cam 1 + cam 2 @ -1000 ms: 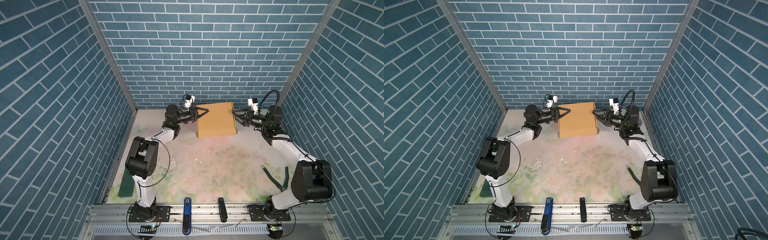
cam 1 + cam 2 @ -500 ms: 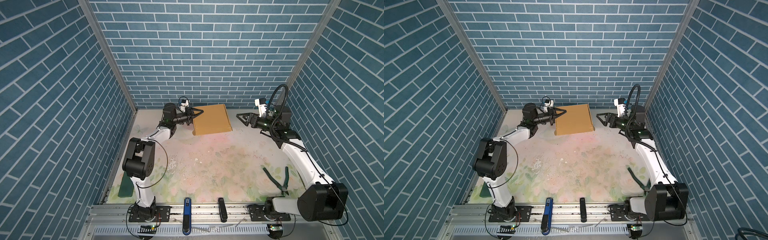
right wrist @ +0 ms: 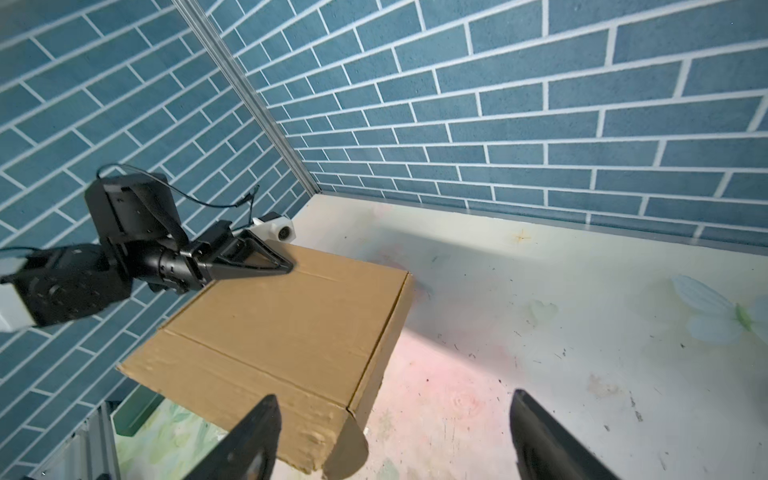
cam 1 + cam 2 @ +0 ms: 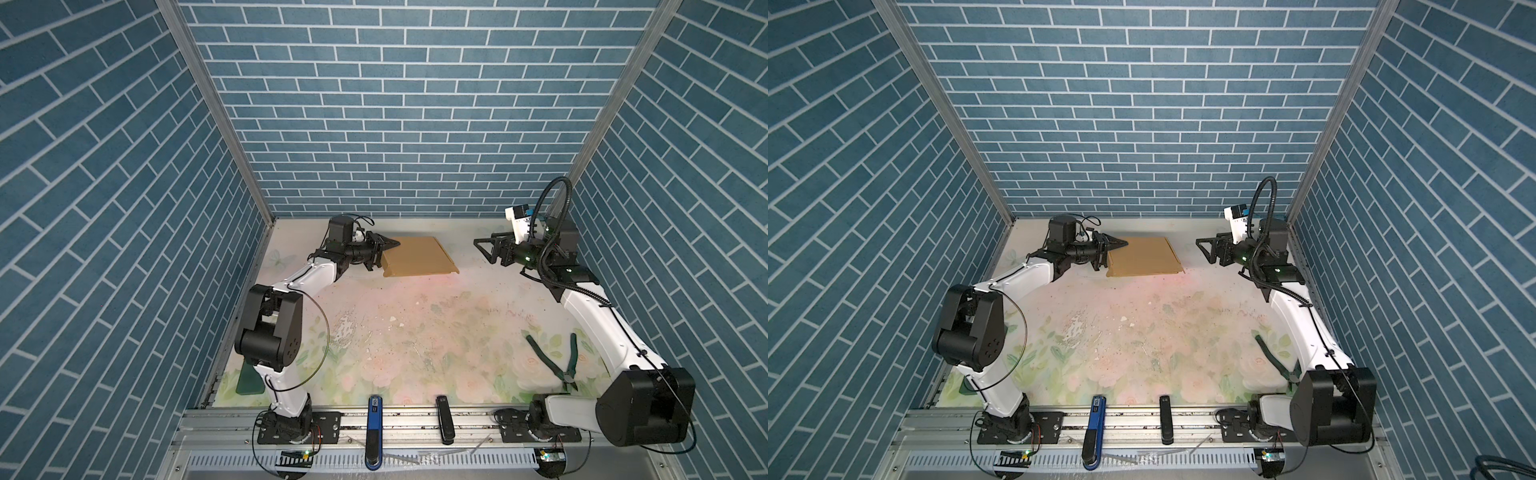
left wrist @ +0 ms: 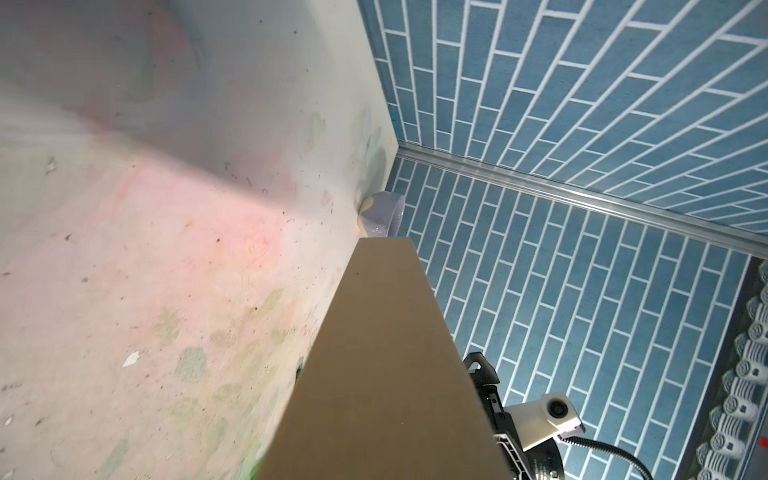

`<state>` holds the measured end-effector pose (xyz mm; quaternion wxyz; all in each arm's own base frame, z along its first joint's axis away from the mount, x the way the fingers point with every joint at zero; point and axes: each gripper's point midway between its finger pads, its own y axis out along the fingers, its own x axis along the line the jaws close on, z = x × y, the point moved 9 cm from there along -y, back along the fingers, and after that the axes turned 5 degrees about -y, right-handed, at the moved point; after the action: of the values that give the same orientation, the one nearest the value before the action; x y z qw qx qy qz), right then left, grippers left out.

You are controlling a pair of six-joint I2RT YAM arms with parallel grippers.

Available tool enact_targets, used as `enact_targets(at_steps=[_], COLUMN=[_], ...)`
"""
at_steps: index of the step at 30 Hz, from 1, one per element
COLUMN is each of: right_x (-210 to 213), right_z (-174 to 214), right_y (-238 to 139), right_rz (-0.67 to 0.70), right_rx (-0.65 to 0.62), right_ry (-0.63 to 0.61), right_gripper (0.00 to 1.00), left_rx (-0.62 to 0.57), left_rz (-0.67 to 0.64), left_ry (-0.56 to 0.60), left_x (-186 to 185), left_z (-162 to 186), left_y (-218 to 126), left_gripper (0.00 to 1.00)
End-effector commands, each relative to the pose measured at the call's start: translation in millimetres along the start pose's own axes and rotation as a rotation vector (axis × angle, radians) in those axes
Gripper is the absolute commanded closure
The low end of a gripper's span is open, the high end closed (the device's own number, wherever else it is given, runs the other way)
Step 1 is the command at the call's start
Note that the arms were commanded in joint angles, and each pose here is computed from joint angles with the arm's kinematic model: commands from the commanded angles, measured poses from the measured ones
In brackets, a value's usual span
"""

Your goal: Fold the paper box

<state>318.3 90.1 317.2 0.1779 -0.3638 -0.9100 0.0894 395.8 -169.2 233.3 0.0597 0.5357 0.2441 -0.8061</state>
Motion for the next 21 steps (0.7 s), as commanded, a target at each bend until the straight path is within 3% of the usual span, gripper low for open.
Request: enact_targets(at_steps=[1,8,16,21], right_x=[2,0,20,34], right_z=[6,34,78,96], right_y=[-3,-3,-7,-9], right_rz=[-0.007,0.001,-0.230,-0.304], right_rx=[-0.034,0.002,0.021,0.023], right_ry=[-0.164,-0.261,-0.353,-0.384], right_gripper=[0.14,0.14,0.13,0.14], left_rx=[-0.005,-0.004,-0.005,0.012], left_rz=[-0.058,-0.132,-0.168,-0.222], left_ry=[-0.073,-0.214,-0.358,-0.425], left_x=[-2,9,10,6], left_z=[9,12,15,16], left_y=[-10,-17,-24,-26], left_gripper=[0.67,0.67,0.68,0.68])
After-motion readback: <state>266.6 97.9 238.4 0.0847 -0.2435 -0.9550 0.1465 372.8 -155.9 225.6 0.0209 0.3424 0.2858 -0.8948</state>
